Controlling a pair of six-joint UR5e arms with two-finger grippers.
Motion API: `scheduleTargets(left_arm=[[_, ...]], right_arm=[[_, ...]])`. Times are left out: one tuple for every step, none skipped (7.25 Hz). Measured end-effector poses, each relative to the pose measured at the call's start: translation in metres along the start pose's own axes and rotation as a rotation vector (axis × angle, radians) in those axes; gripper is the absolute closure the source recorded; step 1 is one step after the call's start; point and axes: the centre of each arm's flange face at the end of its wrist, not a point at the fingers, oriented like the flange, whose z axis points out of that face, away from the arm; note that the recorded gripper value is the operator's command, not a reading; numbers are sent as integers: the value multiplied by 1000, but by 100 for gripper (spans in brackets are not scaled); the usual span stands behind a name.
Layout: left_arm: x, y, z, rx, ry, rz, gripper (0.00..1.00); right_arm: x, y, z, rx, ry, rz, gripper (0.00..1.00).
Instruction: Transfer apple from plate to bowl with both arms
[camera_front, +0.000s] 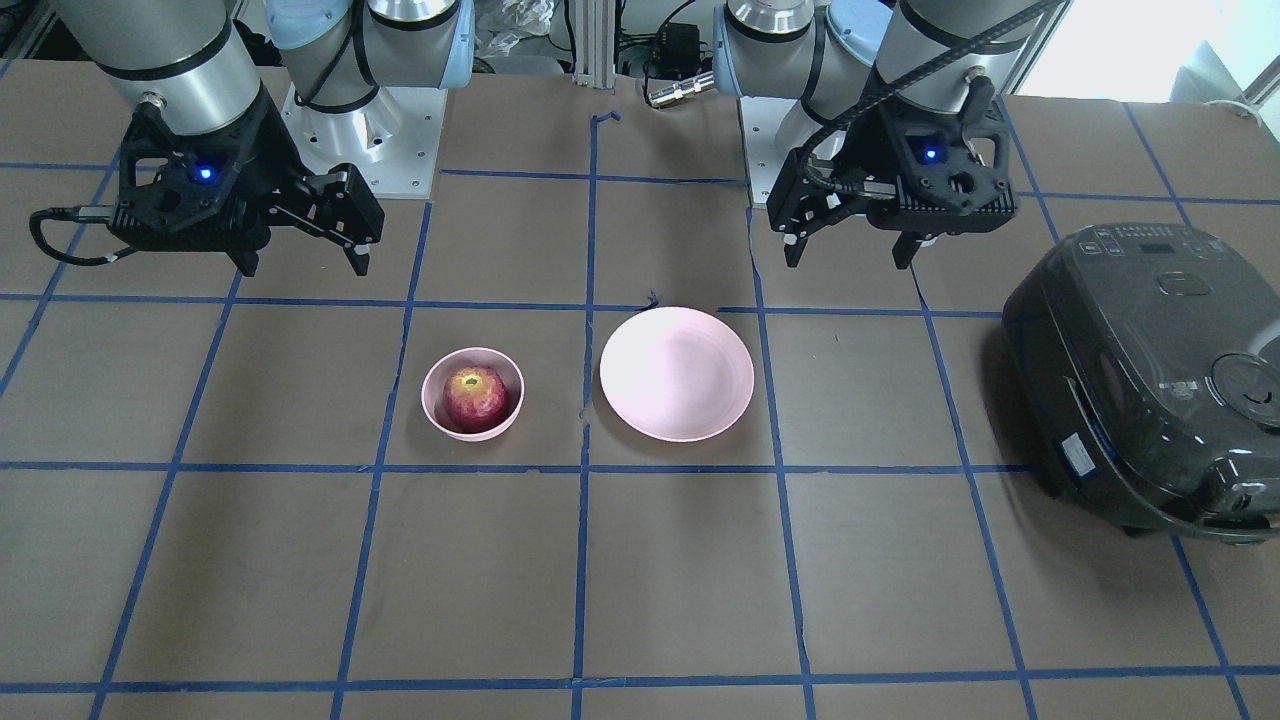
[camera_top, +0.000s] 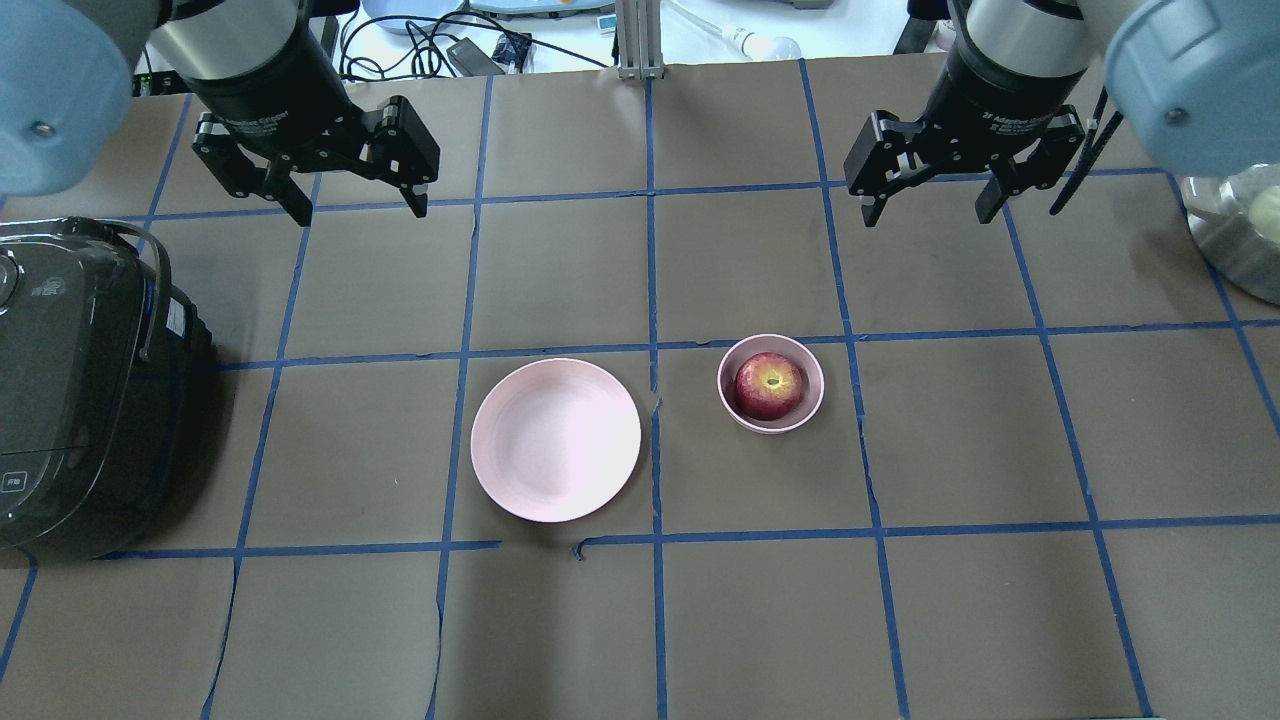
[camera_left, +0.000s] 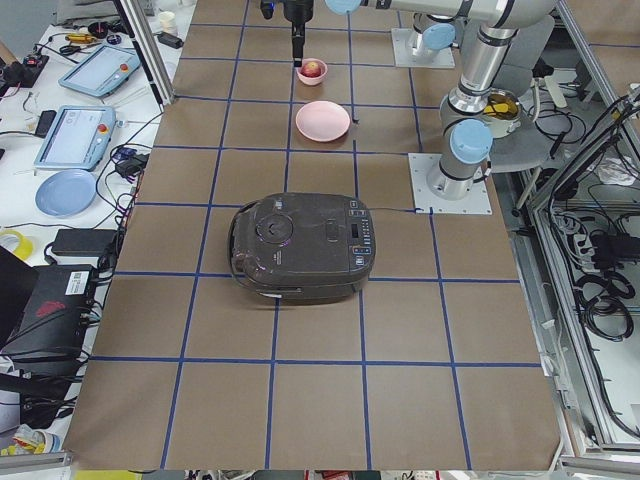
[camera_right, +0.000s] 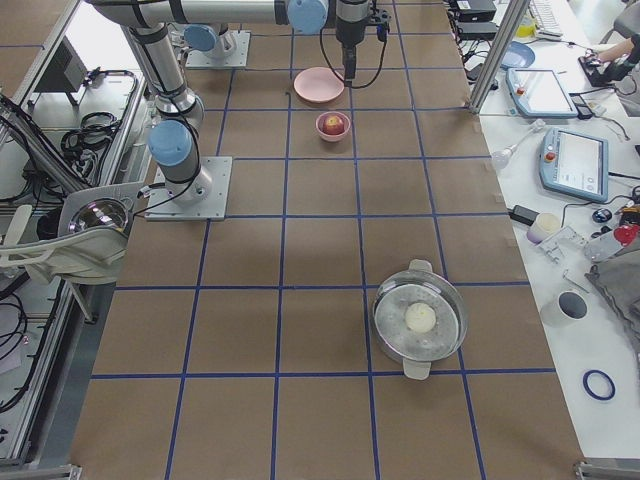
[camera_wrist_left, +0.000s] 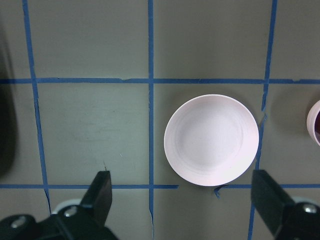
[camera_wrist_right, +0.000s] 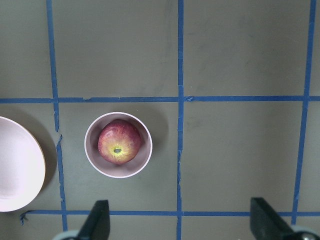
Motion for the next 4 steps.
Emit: scheduleTargets(left_arm=[[-5,-4,-1,19,2,-8,0],[-6,-4,-1,25,4,-9,0],[-6,-4,0,25,4,-9,0],[-6,-3,1,25,5,-9,0]], right_arm=[[0,1,0,1,1,-1,0],[1,1,1,-2,5,-4,0],[2,1,2,-5,9,-5,0],[3,1,2,-6,10,-4,0]])
